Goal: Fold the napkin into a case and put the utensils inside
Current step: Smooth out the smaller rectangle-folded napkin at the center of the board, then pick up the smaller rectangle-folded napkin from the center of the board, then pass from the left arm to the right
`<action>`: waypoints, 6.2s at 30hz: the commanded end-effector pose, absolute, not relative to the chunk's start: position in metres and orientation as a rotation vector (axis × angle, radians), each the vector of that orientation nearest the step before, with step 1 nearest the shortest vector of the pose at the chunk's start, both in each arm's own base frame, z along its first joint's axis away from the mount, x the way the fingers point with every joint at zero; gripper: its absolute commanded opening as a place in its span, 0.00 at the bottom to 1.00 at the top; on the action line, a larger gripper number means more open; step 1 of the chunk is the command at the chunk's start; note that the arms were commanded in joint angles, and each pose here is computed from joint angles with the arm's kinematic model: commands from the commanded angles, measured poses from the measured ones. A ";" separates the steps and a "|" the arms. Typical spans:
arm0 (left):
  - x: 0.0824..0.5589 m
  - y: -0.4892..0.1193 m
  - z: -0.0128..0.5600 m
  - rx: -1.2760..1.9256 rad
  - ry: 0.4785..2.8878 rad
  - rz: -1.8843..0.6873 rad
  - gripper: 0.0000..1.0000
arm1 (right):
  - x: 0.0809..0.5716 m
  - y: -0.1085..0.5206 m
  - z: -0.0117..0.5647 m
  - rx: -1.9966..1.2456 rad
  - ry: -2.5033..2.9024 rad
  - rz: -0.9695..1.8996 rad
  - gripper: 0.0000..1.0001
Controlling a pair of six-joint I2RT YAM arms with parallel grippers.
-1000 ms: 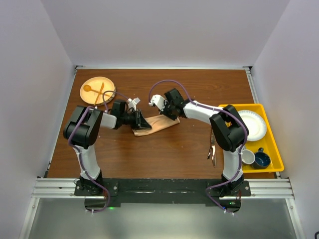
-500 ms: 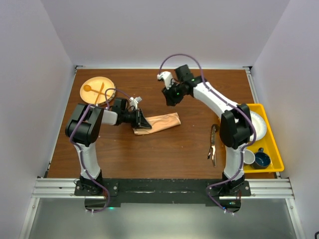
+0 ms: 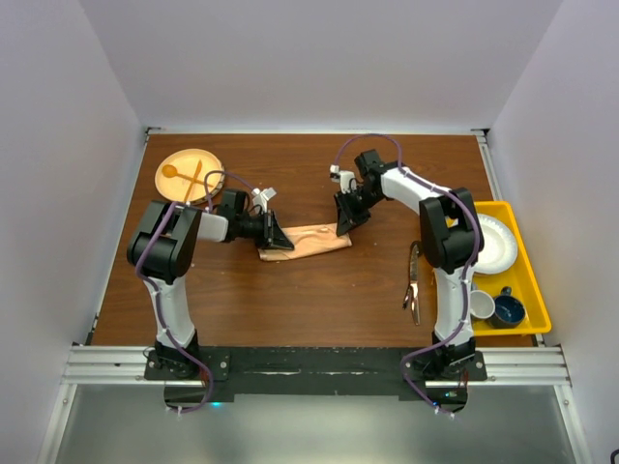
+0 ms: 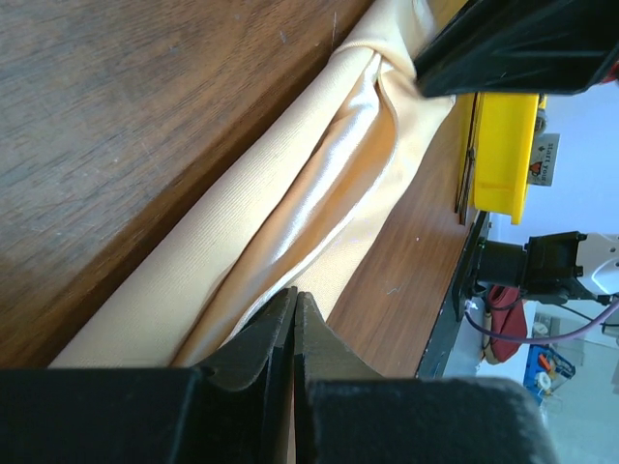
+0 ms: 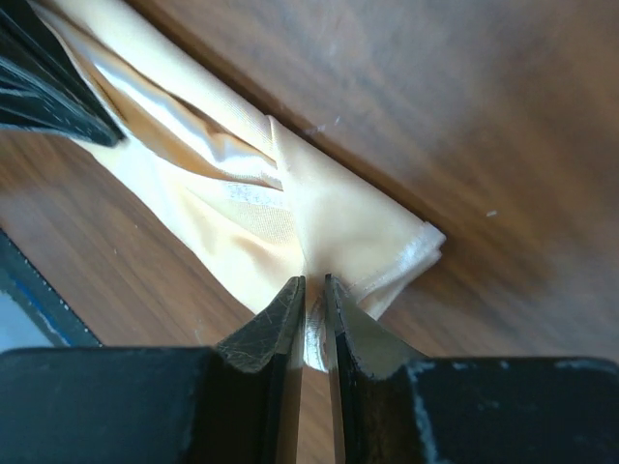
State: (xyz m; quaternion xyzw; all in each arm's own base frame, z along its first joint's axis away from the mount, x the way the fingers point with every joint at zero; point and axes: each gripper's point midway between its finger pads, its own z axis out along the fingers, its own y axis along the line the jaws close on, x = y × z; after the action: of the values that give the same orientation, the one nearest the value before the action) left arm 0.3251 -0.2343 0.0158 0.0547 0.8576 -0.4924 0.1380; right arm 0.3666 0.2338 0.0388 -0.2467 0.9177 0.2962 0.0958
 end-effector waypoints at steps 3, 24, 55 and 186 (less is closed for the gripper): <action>0.311 -0.209 -0.037 0.090 2.663 -1.199 0.08 | 0.359 0.232 0.015 -0.674 2.772 0.868 0.17; 0.309 -0.280 0.100 0.565 2.141 -1.586 0.33 | 0.357 0.202 -0.024 -0.701 2.852 0.694 0.15; 0.404 -0.239 0.105 1.184 1.951 -1.055 0.77 | 0.361 0.193 -0.024 -0.877 2.776 0.621 0.15; 0.422 -0.184 0.252 1.025 1.687 -0.642 1.00 | 0.445 0.280 0.123 -1.312 2.014 0.512 0.00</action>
State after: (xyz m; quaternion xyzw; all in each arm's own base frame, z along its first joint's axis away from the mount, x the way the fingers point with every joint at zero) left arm 0.4064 -0.2133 0.1901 0.5150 0.6844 -0.2714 0.4390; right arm 0.3999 0.2824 0.0746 -0.4924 0.7957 0.2747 0.2210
